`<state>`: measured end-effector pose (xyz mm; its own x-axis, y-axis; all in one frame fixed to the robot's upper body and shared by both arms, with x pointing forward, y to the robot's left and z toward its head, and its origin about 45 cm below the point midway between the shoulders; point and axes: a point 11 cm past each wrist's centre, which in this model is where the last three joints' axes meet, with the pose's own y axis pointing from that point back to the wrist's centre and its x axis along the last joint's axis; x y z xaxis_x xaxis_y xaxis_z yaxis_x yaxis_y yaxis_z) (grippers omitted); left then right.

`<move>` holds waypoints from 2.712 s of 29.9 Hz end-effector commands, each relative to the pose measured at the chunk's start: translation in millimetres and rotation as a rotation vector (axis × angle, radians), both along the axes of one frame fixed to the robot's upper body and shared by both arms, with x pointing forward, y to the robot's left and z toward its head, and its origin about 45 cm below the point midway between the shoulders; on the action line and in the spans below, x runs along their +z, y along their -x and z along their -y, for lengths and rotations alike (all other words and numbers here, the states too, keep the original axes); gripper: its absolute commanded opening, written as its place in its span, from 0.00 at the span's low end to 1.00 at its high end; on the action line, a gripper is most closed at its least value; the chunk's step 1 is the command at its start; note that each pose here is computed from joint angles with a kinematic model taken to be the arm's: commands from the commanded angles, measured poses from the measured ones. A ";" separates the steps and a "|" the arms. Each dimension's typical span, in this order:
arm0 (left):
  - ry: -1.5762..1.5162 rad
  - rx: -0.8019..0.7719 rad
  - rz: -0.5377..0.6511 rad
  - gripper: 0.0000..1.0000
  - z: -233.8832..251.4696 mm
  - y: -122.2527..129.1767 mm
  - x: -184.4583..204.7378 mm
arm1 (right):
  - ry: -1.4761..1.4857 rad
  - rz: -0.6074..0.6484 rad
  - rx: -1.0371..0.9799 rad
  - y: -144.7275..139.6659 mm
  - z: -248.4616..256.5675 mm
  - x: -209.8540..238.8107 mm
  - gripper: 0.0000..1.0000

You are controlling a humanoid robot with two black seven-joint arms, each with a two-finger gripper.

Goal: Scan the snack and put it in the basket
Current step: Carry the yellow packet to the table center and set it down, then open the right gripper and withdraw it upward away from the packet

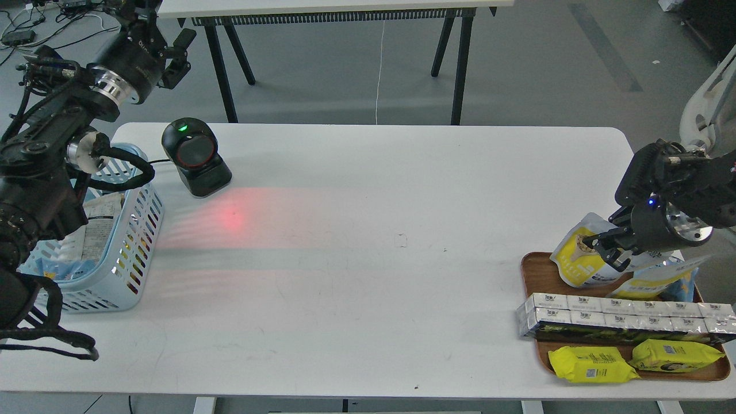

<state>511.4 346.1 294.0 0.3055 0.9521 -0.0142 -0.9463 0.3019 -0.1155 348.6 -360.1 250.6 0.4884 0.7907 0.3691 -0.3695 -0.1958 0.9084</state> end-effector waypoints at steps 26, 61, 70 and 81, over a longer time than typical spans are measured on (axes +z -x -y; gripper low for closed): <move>-0.028 0.002 -0.002 1.00 -5.4 0.7 1.6 | -0.194 0.047 0.570 -19.7 -289.3 25.1 0.00; -0.004 -0.001 0.034 1.00 0.0 -5.2 18.7 | -0.425 -0.023 0.434 -36.1 -346.2 36.7 0.99; -0.001 -0.008 0.070 1.00 3.6 -10.5 38.4 | -1.002 -0.096 -0.105 -115.3 -279.5 111.1 0.99; 0.020 -0.001 0.069 1.00 2.8 -9.8 35.9 | -1.692 -0.232 -0.624 -142.6 -131.7 146.0 0.99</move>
